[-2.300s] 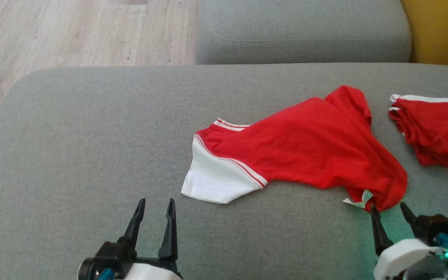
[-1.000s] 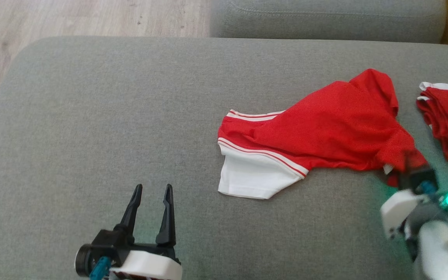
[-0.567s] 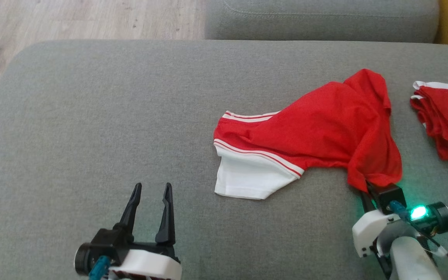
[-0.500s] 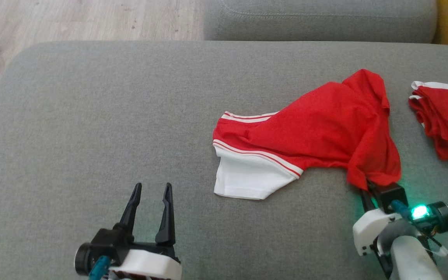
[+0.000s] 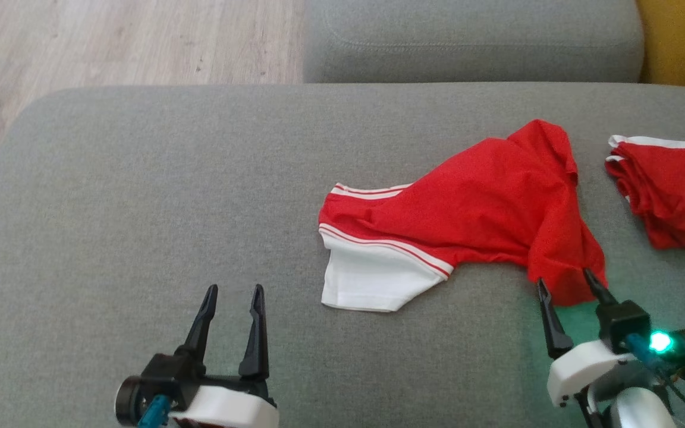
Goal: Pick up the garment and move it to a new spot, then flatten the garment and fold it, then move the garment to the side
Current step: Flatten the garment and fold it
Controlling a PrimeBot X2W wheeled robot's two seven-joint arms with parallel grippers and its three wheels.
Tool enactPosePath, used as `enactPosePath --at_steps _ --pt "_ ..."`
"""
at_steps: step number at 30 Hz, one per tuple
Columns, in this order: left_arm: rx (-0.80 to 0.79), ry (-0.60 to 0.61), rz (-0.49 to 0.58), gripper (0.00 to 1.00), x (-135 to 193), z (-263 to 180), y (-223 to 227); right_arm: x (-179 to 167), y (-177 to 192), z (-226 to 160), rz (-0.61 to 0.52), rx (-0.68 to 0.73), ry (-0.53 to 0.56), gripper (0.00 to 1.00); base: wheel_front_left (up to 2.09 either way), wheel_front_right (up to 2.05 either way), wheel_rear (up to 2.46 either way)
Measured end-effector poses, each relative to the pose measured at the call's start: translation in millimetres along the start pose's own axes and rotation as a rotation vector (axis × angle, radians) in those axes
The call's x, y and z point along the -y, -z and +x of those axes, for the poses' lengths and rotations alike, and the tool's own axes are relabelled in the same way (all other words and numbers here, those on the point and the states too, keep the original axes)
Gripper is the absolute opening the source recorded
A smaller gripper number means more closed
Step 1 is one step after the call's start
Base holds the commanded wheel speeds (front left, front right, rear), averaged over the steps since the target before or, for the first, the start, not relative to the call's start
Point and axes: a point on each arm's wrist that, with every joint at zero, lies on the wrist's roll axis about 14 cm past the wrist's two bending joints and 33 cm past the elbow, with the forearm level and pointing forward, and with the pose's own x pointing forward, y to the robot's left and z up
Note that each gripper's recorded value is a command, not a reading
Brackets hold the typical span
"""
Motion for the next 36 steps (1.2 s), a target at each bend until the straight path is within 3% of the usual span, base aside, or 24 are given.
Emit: enactPosePath --at_steps 8,15,19,27,33,36 --pt "0.026 0.039 0.007 1.0 12 -5 -7 7 -41 -16 0.053 0.115 0.03 1.0 0.0 0.0 0.0" --pt "0.024 0.056 0.008 1.0 17 -6 -7 6 -46 -23 0.056 0.114 0.031 1.0 0.0 0.0 0.0" --pt "0.016 0.049 0.004 1.0 15 -7 -4 -10 -40 -14 0.007 0.06 -0.019 1.0 0.0 0.0 0.0" --pt "-0.005 -0.009 -0.011 1.0 0 -7 3 -38 -50 41 -0.085 -0.03 -0.139 1.0 0.0 0.0 0.0" --pt "-0.002 -0.053 -0.013 1.0 -14 -1 1 -62 -10 73 -0.218 -0.268 -0.255 1.0 0.0 0.0 0.0" --pt "-0.008 -0.085 -0.021 1.0 -22 0 3 -70 0 85 -0.25 -0.323 -0.292 1.0 0.0 0.0 0.0"
